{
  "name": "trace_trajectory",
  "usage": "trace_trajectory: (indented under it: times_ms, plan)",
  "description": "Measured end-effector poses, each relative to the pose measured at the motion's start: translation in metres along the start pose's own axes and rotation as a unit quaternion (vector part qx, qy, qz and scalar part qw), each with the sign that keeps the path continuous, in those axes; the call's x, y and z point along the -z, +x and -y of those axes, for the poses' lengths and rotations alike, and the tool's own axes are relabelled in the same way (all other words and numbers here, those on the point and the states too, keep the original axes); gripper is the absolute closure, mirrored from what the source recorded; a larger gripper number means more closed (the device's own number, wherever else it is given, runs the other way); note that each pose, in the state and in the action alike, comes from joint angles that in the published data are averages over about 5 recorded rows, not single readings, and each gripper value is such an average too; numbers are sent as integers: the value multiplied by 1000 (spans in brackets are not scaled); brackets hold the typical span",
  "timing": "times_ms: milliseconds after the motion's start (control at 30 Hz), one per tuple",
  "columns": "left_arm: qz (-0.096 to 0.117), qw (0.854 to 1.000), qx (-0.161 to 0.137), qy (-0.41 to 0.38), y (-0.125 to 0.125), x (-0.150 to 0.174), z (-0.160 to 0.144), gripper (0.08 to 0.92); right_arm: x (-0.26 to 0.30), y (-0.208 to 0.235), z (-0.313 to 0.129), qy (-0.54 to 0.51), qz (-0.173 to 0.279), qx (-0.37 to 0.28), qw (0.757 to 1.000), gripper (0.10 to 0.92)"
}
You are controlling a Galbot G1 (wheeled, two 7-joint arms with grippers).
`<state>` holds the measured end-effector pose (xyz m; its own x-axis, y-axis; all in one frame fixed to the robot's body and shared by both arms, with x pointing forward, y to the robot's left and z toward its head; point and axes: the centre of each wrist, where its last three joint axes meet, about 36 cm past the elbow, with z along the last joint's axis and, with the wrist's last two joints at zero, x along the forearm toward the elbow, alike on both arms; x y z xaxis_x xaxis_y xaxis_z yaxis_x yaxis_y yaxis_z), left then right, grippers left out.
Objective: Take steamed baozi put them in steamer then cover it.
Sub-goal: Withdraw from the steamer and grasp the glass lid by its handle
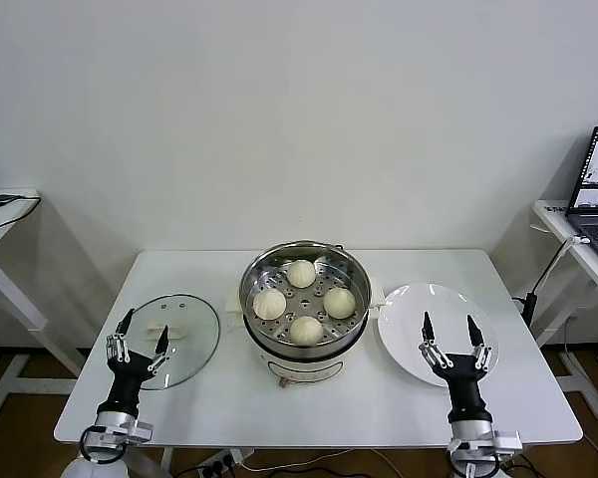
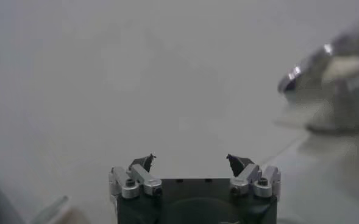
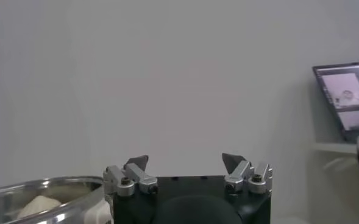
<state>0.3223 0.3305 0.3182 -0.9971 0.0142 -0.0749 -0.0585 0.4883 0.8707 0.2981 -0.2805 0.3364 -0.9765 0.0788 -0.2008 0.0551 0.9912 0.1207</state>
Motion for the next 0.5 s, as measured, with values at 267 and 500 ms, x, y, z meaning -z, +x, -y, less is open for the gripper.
trace_trajectory:
  times_ms: [267,500]
  plan:
    - [18,988,-29,-151,-4,-46,19,177,-6,5,-7,-6,3,-15,1000,200]
    - [30,976,-46,-209,-14,-68,31,177,-11,8,-10,-9,2,-22,1000,200]
